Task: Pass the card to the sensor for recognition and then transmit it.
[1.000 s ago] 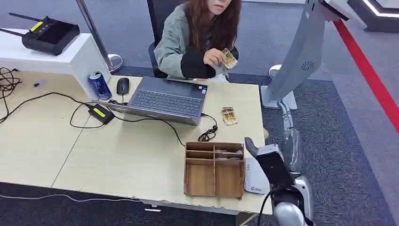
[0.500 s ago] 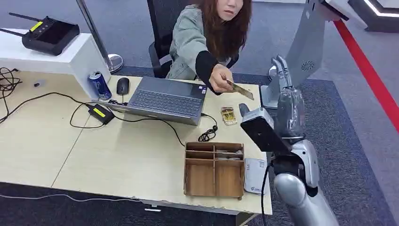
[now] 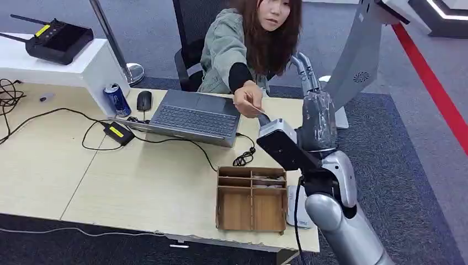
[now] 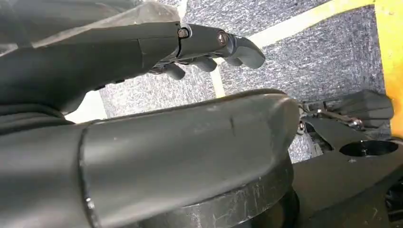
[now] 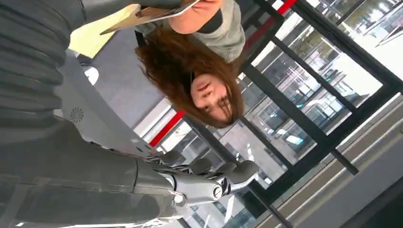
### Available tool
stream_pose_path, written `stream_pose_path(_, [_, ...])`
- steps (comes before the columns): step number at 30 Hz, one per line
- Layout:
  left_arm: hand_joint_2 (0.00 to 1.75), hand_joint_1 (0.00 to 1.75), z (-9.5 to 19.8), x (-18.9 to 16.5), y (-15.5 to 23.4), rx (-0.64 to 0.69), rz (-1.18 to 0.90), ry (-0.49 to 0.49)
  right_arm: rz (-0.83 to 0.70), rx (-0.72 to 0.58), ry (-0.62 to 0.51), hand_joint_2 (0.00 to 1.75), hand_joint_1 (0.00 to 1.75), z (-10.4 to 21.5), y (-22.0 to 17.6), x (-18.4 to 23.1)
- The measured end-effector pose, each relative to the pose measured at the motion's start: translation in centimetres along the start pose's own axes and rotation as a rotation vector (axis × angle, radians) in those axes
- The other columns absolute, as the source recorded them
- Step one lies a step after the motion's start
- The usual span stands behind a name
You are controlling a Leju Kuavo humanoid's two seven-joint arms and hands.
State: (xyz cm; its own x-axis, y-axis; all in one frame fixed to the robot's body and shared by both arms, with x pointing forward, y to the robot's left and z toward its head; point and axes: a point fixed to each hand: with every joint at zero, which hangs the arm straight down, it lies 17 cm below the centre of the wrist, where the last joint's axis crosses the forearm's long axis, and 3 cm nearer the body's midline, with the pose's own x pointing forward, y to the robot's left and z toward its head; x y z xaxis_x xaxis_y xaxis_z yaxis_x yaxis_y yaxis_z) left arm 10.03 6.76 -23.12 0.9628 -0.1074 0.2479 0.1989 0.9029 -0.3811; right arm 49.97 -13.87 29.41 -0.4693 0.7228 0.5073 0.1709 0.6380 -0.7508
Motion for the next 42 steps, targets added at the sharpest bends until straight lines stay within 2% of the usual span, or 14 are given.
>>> stream_pose_path(8, [0.0,0.0,0.0,0.0,0.0,0.0,-0.002,0.0,-0.003,0.041,-0.006,1.75,0.0,0.1,1.8,0.4])
stream_pose_path(9, [0.0,0.0,0.0,0.0,0.0,0.0,-0.002,0.0,-0.004,0.044,-0.005,1.75,0.59,0.1,1.9,0.4])
stream_pose_path(11, [0.0,0.0,0.0,0.0,0.0,0.0,-0.002,0.001,-0.003,0.051,-0.004,1.75,0.59,0.1,2.3,0.4])
stream_pose_path(12, [0.0,0.0,0.0,0.0,0.0,0.0,-0.002,0.001,-0.003,0.055,-0.004,1.75,1.66,0.1,2.4,0.4])
stream_pose_path(13, [0.0,0.0,0.0,0.0,0.0,0.0,-0.002,0.001,-0.001,0.059,-0.005,1.75,1.75,0.2,2.6,0.5])
stream_pose_path(42, [0.0,0.0,0.0,-0.1,0.4,0.014,-0.002,0.002,0.025,0.202,0.047,1.75,1.75,1.1,6.8,-1.2])
